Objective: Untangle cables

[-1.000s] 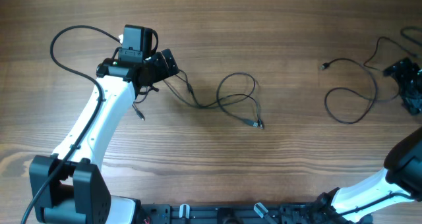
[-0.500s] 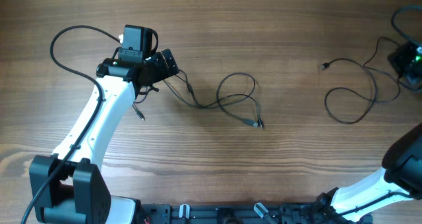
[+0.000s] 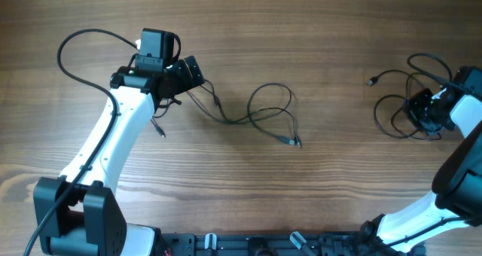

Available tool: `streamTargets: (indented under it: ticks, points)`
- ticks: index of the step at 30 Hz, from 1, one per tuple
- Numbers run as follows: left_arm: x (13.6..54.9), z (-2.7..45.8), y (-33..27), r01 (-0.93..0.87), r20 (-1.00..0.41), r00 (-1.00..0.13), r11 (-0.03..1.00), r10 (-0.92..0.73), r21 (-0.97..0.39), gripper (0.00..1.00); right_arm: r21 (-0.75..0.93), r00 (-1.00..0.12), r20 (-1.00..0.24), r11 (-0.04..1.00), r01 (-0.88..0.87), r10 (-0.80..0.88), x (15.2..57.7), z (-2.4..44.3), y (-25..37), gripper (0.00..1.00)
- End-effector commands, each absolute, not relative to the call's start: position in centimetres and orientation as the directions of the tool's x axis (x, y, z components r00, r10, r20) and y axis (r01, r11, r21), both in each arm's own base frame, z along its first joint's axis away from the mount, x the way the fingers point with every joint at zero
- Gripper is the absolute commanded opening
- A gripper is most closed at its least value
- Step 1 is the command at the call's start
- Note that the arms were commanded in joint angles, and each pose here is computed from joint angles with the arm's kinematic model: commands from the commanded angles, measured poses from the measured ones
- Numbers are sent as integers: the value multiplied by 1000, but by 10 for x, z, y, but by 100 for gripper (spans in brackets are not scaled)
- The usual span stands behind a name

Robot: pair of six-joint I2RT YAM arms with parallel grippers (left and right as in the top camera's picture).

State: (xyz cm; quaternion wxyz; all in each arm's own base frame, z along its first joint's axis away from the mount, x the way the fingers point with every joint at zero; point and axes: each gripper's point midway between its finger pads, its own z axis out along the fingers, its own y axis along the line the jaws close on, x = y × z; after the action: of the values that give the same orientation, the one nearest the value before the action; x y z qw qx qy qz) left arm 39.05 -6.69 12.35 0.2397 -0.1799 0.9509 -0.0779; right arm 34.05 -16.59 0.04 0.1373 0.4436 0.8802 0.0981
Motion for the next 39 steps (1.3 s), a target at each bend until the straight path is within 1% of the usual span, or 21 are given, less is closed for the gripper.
streamTargets:
  ticks: [1, 2, 4, 6, 7, 8, 10, 13, 15, 16, 17, 18, 20, 23, 26, 31, 33, 34, 37, 39]
  points:
    - [392, 123, -64, -312, -432, -817, 923, -382, -227, 100, 394, -621, -182, 635, 664, 763, 368, 43, -158, 38]
    - [392, 123, -64, -312, -432, -817, 923, -382, -227, 100, 422, -652, -219, 673, 608, 726, 380, 66, -154, 43]
    - [392, 123, -64, -312, -432, -817, 923, -382, -227, 100, 420, -704, -267, 737, 530, 658, 392, 93, -140, 54]
    - [392, 123, -64, -312, -431, -817, 923, -382, -227, 100, 431, -749, -266, 770, 471, 607, 398, 101, -112, 59]
    - [392, 123, -64, -312, -432, -817, 923, -382, -227, 100, 445, -781, -246, 783, 435, 574, 400, 101, -90, 63]
    - [392, 123, -64, -312, -432, -817, 923, -382, -227, 100, 446, -809, -230, 798, 406, 541, 401, 99, -71, 69]
    - [392, 123, -64, -312, -431, -817, 923, -382, -227, 100, 444, -865, -220, 836, 322, 450, 404, 96, -26, 75]
    - [392, 123, -64, -312, -431, -817, 923, -382, -227, 100, 444, -928, -219, 878, 181, 302, 404, 95, 40, 75]
    - [392, 123, -64, -312, -432, -817, 923, -382, -227, 100, 446, -956, -237, 894, 51, 173, 399, 96, 95, 75]
    - [392, 123, -64, -312, -431, -817, 923, -382, -227, 100, 448, -959, -250, 894, 5, 131, 397, 98, 113, 76]
    - [392, 123, -64, -312, -432, -817, 923, -382, -227, 100, 451, -958, -284, 888, -92, 45, 393, 101, 150, 79]
    - [392, 123, -64, -312, -432, -817, 923, -382, -227, 100, 452, -954, -300, 880, -141, 1, 389, 102, 169, 80]
    - [392, 123, -64, -312, -432, -817, 923, -382, -227, 100, 436, -912, -388, 844, -312, -137, 382, 109, 217, 81]
    - [392, 123, -64, -312, -432, -817, 923, -382, -227, 100, 401, -846, -480, 799, -448, -233, 374, 115, 268, 81]
    - [392, 123, -64, -312, -432, -817, 923, -382, -227, 100, 402, -820, -485, 755, -518, -304, 357, 102, 306, 80]
    - [398, 126, -63, -311, -458, -801, 922, -385, -231, 100, 402, -818, -428, 730, -553, -383, 334, 66, 333, 82]
    - [410, 135, -31, -387, -550, -734, 911, -398, -143, 100, 404, -814, -416, 720, -565, -405, 328, 53, 343, 83]
    - [411, 136, -11, -439, -561, -706, 889, -433, -134, 100, 403, -808, -419, 712, -575, -416, 325, 50, 348, 83]
    - [410, 133, 23, -503, -529, -675, 845, -514, -179, 100, 402, -778, -464, 682, -612, -424, 325, 48, 366, 83]
    - [406, 130, 44, -541, -494, -658, 813, -569, -216, 100, 400, -748, -516, 655, -641, -417, 329, 51, 380, 80]
